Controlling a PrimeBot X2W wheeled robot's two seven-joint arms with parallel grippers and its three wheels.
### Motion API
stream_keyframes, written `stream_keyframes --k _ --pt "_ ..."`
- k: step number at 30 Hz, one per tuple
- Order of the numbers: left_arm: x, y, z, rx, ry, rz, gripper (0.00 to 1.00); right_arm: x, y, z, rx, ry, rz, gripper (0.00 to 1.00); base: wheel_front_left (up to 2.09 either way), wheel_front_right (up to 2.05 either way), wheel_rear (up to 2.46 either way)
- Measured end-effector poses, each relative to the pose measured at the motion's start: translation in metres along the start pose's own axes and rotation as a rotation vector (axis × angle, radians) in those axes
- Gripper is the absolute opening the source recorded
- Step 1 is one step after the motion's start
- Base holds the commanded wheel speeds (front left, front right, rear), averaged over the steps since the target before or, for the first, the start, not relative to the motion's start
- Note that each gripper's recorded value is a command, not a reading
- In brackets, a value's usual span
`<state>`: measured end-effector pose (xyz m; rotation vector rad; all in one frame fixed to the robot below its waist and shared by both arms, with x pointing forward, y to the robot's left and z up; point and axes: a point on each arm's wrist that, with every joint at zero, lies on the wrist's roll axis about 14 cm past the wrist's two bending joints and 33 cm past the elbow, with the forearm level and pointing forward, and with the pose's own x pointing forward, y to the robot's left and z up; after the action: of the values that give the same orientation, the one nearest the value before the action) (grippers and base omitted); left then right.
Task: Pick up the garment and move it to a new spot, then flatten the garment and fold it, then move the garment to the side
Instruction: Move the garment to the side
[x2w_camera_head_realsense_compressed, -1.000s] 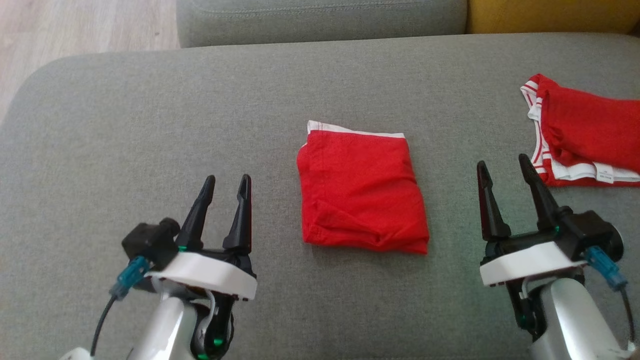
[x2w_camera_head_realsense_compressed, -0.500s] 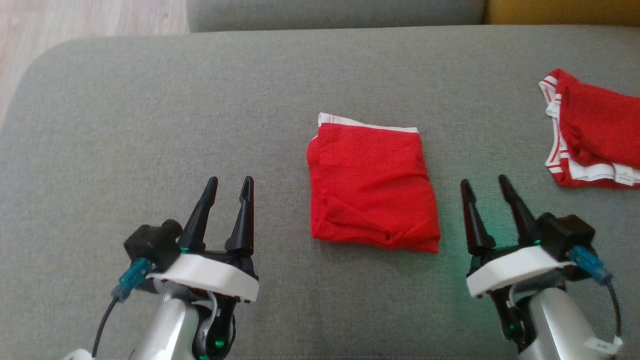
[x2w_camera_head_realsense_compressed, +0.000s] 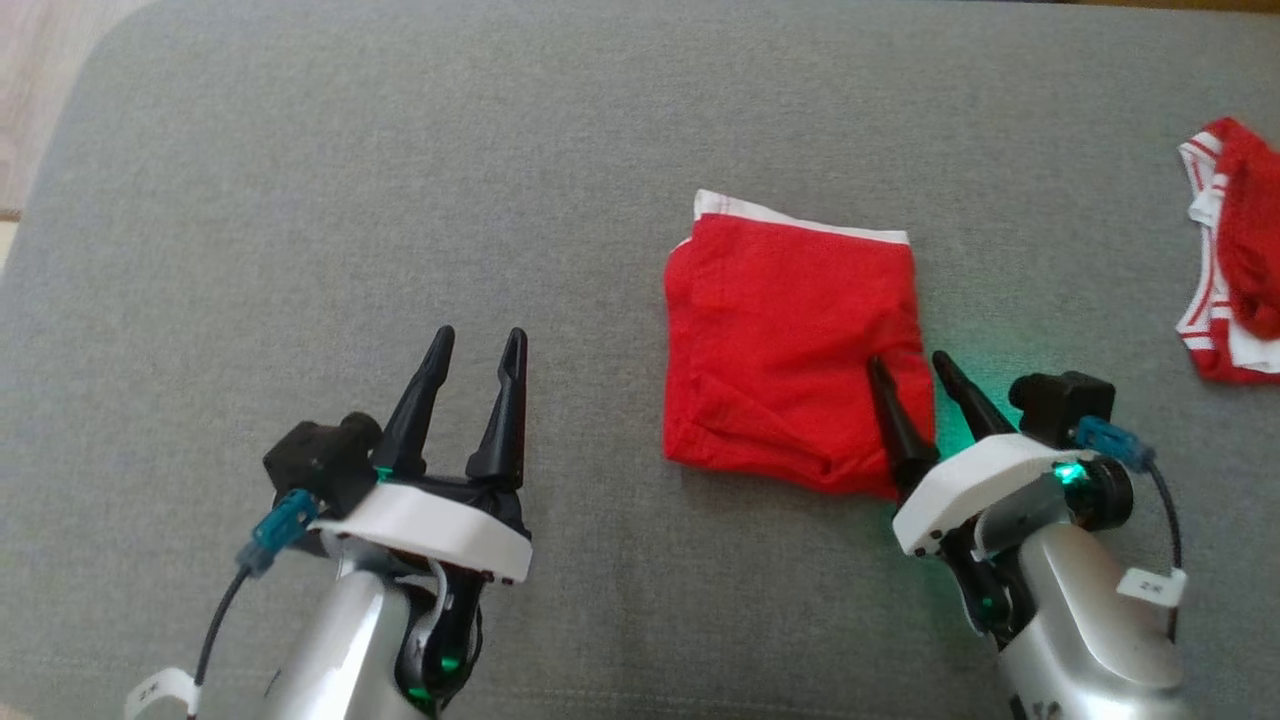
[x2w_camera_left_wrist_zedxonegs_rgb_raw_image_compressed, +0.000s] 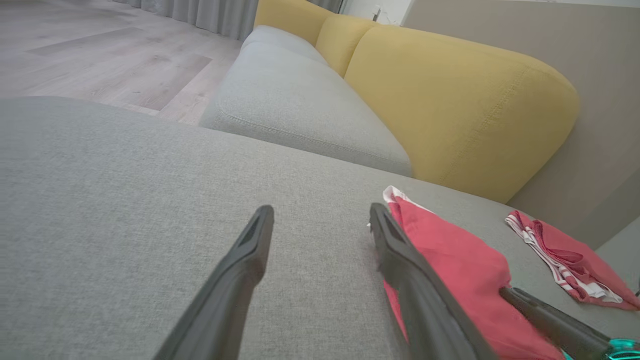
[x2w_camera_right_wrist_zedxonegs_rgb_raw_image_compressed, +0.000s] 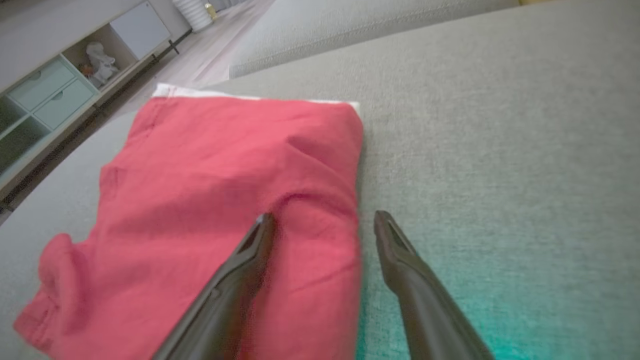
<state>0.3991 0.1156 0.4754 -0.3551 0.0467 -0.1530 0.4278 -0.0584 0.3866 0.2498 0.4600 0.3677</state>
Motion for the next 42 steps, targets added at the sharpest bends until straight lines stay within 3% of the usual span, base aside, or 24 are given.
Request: stream_keyframes --k 6,7,8,9,14,21,27,30,35,42 --pt "0.000 0.005 -0.002 0.001 0.007 0.015 1.00 0.011 -0.001 -0.012 -0.045 0.055 0.004 1.00 0.00 0.00 0.00" --pt "0.000 0.005 -0.002 0.001 0.007 0.015 1.00 0.011 -0.001 -0.012 -0.045 0.055 0.004 0.87 0.00 0.00 0.00" --pt "0.001 0.005 -0.002 0.002 0.007 0.014 1.00 0.013 0.001 -0.011 -0.052 0.054 0.009 0.25 0.00 0.00 0.00" --pt "0.002 0.005 -0.002 0.002 0.006 0.012 1.00 0.014 0.001 -0.011 -0.058 0.052 0.012 0.00 0.00 0.00 0.00" --pt "0.006 -0.001 -0.003 0.000 0.008 -0.007 1.00 0.013 0.001 -0.009 -0.116 0.039 0.019 0.00 0.00 0.00 0.00" --pt "0.013 -0.017 -0.004 -0.014 0.008 -0.056 1.00 -0.004 -0.050 0.047 -0.528 -0.085 -0.030 0.00 0.00 0.00 0.00" --pt "0.021 -0.028 -0.010 -0.045 0.021 -0.088 1.00 -0.034 -0.102 0.098 -0.734 -0.139 -0.116 0.00 0.00 0.00 0.00" --pt "0.026 -0.034 -0.017 -0.053 0.038 -0.110 1.00 -0.050 -0.132 0.107 -0.701 -0.108 -0.167 0.00 0.00 0.00 0.00" --pt "0.041 -0.041 -0.027 -0.051 0.057 -0.144 1.00 -0.074 -0.192 0.123 -0.758 -0.004 -0.271 0.00 0.00 0.00 0.00" --pt "0.059 -0.040 -0.042 -0.063 0.084 -0.161 1.00 -0.080 -0.247 0.156 -0.735 0.031 -0.418 0.00 0.00 0.00 0.00"
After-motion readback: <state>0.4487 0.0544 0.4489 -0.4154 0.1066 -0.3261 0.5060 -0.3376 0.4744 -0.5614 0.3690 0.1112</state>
